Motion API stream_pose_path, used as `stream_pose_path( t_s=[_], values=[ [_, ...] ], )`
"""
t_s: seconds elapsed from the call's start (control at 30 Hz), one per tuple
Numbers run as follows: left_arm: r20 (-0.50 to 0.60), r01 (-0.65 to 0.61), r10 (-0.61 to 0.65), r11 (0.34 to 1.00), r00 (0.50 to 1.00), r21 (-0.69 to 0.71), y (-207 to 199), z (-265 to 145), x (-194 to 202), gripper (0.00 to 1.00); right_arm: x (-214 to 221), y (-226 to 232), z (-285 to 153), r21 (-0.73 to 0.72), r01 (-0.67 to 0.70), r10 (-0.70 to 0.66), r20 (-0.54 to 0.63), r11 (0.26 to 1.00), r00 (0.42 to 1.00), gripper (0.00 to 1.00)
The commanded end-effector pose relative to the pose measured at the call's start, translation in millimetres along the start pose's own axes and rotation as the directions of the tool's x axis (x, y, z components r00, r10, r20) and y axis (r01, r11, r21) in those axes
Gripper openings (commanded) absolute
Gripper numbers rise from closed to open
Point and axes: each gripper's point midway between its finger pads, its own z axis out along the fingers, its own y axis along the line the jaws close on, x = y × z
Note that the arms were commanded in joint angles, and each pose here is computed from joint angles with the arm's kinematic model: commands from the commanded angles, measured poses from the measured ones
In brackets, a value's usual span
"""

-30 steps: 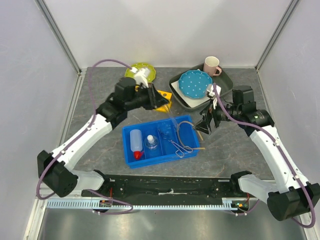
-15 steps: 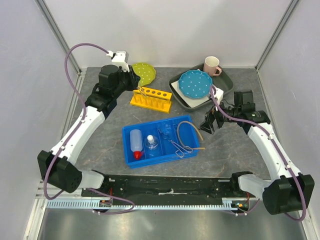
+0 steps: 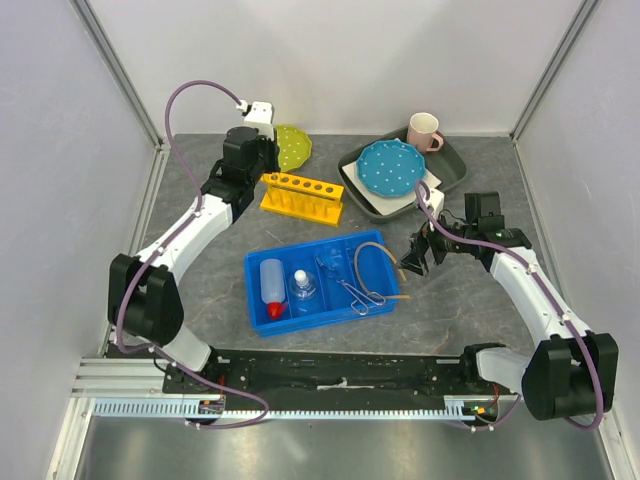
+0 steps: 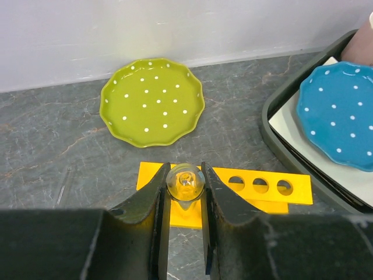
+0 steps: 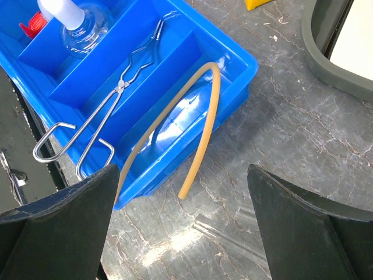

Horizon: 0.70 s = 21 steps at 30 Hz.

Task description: Organize the chemistry lab equipment

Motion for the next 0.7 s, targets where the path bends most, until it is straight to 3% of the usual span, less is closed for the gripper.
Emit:
stream_pose_path(
  t_s=[0.0, 0.67],
  values=[
    [0.105, -0.039, 0.041, 0.999, 0.994, -0.022, 7, 10, -32, 0.13, -10, -2, -1, -0.015, 0.058, -0.057, 0.048, 0.998, 0.997, 0.98],
    [0.024, -0.049, 0.048, 0.999, 0.999, 0.005, 5, 23, 8, 0.13, -9, -9, -5, -0.006, 0.031, -0.030, 0.057, 1.000, 0.998, 0.98]
  ],
)
